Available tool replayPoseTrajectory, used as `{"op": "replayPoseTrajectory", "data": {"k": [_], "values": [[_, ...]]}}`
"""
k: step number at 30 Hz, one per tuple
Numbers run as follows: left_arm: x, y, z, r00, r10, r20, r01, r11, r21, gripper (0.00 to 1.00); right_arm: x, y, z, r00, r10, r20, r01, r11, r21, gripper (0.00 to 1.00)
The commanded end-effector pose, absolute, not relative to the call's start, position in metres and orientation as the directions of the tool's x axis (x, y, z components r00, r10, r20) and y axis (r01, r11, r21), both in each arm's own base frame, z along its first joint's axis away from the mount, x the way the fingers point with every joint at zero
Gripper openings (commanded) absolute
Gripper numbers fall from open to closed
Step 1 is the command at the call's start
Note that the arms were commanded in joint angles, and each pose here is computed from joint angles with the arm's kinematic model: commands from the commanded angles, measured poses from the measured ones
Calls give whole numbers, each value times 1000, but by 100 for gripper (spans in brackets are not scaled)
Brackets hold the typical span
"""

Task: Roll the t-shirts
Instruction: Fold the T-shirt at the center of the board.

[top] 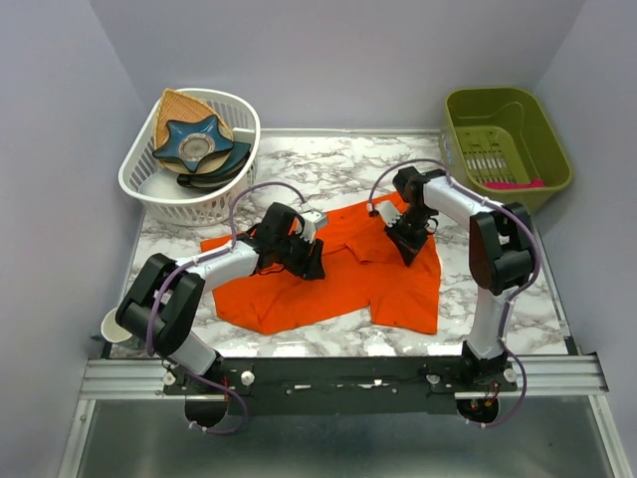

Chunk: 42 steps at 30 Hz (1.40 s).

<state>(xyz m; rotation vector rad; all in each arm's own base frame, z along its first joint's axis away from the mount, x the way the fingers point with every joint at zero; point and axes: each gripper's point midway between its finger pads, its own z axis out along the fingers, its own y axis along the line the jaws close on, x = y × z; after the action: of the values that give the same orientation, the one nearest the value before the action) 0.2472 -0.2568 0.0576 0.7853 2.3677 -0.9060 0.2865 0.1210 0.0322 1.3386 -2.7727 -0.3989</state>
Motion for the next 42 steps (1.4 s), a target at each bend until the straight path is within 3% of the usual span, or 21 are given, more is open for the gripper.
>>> {"op": "replayPoseTrajectory", "data": {"k": [1, 5, 10, 17, 31, 42], "values": [[271, -277, 73, -723, 251, -644, 636, 605, -478, 54, 288, 125, 64, -691, -716, -102, -704, 634, 320, 2], [286, -298, 83, -740, 147, -656, 605, 571, -555, 57, 282, 132, 75, -725, -680, -108, -657, 637, 403, 1], [288, -319, 79, -755, 144, -640, 604, 532, -593, 58, 274, 128, 74, -743, -664, -87, -628, 647, 433, 1], [287, -347, 74, -825, 78, -559, 521, 487, -701, 60, 271, 128, 66, -754, -653, -73, -613, 658, 437, 30], [285, -389, 51, -781, 205, -589, 589, 555, -587, 60, 278, 137, 67, -764, -639, -95, -599, 647, 471, 32], [291, -376, 39, -765, 244, -597, 595, 622, -509, 59, 282, 140, 71, -769, -628, -119, -600, 647, 471, 32]]}}
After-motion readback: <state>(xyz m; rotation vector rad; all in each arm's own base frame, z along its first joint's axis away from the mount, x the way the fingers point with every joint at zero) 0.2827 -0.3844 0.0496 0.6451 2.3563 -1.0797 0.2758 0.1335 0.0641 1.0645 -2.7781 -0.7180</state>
